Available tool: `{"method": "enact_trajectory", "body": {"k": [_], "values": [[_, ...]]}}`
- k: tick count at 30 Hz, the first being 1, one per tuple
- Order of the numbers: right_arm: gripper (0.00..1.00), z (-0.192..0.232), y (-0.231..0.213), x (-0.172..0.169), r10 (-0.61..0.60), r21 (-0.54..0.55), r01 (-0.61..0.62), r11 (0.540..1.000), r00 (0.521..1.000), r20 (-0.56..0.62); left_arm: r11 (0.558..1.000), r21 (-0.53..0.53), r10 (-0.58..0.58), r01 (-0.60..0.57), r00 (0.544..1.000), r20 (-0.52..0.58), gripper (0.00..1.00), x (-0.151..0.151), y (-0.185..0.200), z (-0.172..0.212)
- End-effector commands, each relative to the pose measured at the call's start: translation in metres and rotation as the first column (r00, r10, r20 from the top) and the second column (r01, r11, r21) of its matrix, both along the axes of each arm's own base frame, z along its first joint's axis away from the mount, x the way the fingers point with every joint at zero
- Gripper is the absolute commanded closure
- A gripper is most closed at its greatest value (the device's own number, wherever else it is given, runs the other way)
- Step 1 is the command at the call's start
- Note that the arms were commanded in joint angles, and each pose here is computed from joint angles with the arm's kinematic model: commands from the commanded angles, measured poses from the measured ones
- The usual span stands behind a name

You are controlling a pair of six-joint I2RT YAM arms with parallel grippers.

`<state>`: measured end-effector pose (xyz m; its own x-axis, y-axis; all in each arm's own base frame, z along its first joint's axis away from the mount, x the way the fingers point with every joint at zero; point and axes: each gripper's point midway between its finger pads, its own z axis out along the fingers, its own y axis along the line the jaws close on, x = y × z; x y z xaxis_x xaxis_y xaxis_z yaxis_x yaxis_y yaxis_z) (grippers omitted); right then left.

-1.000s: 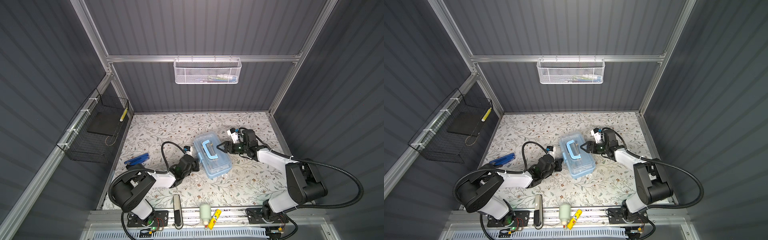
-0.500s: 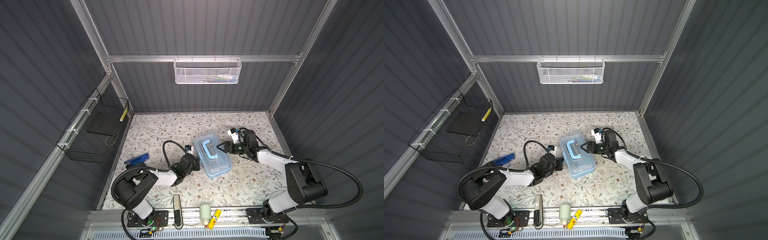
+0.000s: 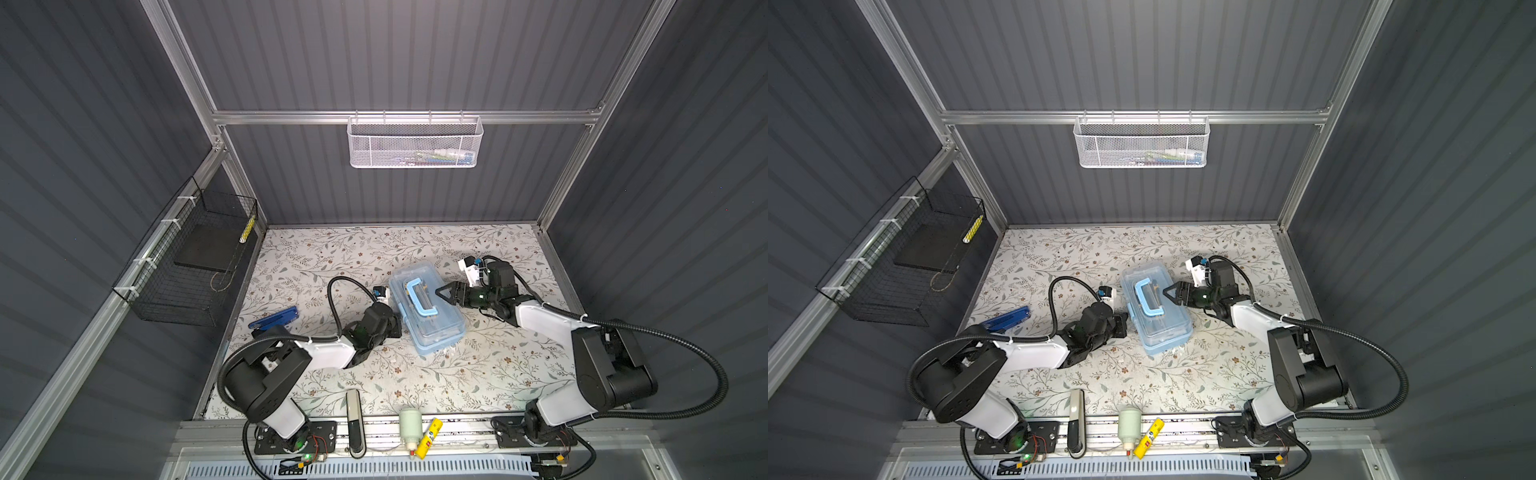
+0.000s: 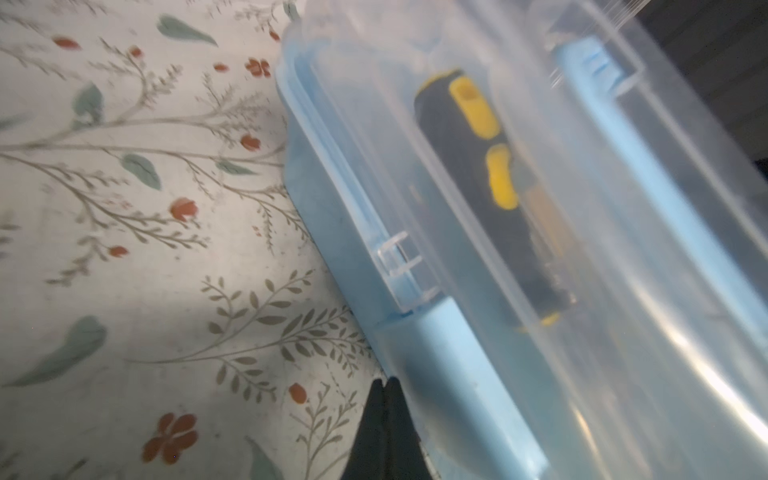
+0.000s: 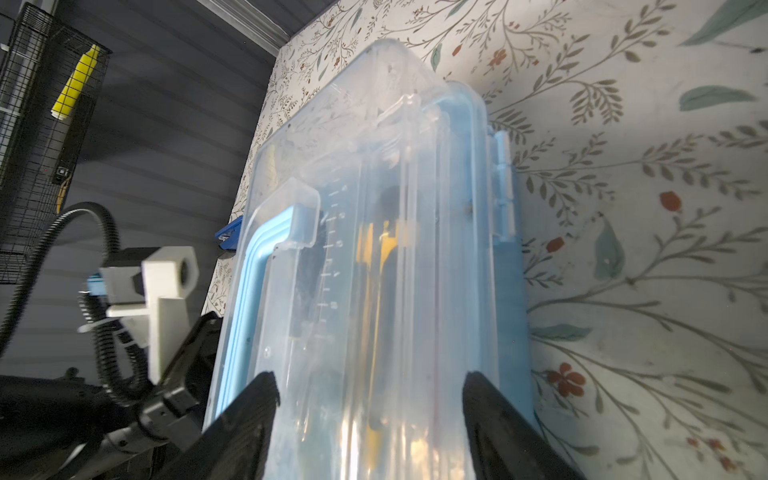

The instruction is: Pack the tool kit

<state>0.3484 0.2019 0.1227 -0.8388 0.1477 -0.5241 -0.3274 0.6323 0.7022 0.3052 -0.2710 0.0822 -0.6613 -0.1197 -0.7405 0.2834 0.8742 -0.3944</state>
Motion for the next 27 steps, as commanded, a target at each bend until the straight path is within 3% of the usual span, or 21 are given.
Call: {"method": "enact_trajectory", "body": {"k": [1, 8, 13, 16, 17, 18, 20, 21, 23, 24, 27], "values": [[0.28, 0.001, -0.022, 0.001, -0.082, -0.014, 0.082, 0.997, 0.996, -0.032, 0.985, 0.128, 0.106, -0.112, 0.993, 0.054, 1.0, 0.008, 0.049, 0.017], [0.29, 0.049, -0.076, 0.009, -0.262, -0.063, 0.267, 0.962, 0.962, 0.082, 0.907, 0.217, 0.31, -0.359, 0.922, 0.23, 1.0, 0.003, 0.156, 0.079], [0.32, 0.089, -0.134, -0.005, -0.43, -0.137, 0.463, 0.876, 0.877, 0.216, 0.811, 0.275, 0.403, -0.516, 0.835, 0.376, 1.0, 0.001, 0.212, 0.116], [0.31, 0.095, -0.173, -0.019, -0.538, -0.191, 0.597, 0.779, 0.793, 0.287, 0.764, 0.298, 0.42, -0.573, 0.791, 0.445, 0.97, 0.004, 0.228, 0.133], [0.27, 0.094, -0.183, -0.023, -0.568, -0.201, 0.636, 0.745, 0.763, 0.309, 0.743, 0.312, 0.422, -0.592, 0.776, 0.468, 0.84, 0.006, 0.232, 0.137], [0.2, 0.091, -0.193, -0.028, -0.598, -0.208, 0.673, 0.71, 0.732, 0.327, 0.72, 0.33, 0.425, -0.61, 0.764, 0.486, 0.61, 0.009, 0.236, 0.139], [0.14, 0.08, -0.204, -0.036, -0.633, -0.205, 0.717, 0.667, 0.689, 0.352, 0.681, 0.364, 0.429, -0.635, 0.75, 0.504, 0.54, 0.014, 0.244, 0.138], [0.13, 0.077, -0.204, -0.037, -0.635, -0.193, 0.723, 0.664, 0.681, 0.365, 0.664, 0.373, 0.443, -0.648, 0.743, 0.502, 0.46, 0.017, 0.25, 0.134], [0.08, 0.067, -0.209, -0.039, -0.653, -0.18, 0.747, 0.64, 0.652, 0.385, 0.644, 0.383, 0.474, -0.663, 0.738, 0.48, 0.1, 0.023, 0.262, 0.121], [0.05, 0.063, -0.214, -0.04, -0.665, -0.179, 0.765, 0.618, 0.631, 0.399, 0.631, 0.386, 0.498, -0.673, 0.733, 0.463, 0.01, 0.027, 0.272, 0.113], [0.01, 0.05, -0.233, -0.038, -0.687, -0.203, 0.819, 0.536, 0.563, 0.46, 0.617, 0.368, 0.58, -0.695, 0.718, 0.384, 0.0, 0.039, 0.307, 0.082]]}}
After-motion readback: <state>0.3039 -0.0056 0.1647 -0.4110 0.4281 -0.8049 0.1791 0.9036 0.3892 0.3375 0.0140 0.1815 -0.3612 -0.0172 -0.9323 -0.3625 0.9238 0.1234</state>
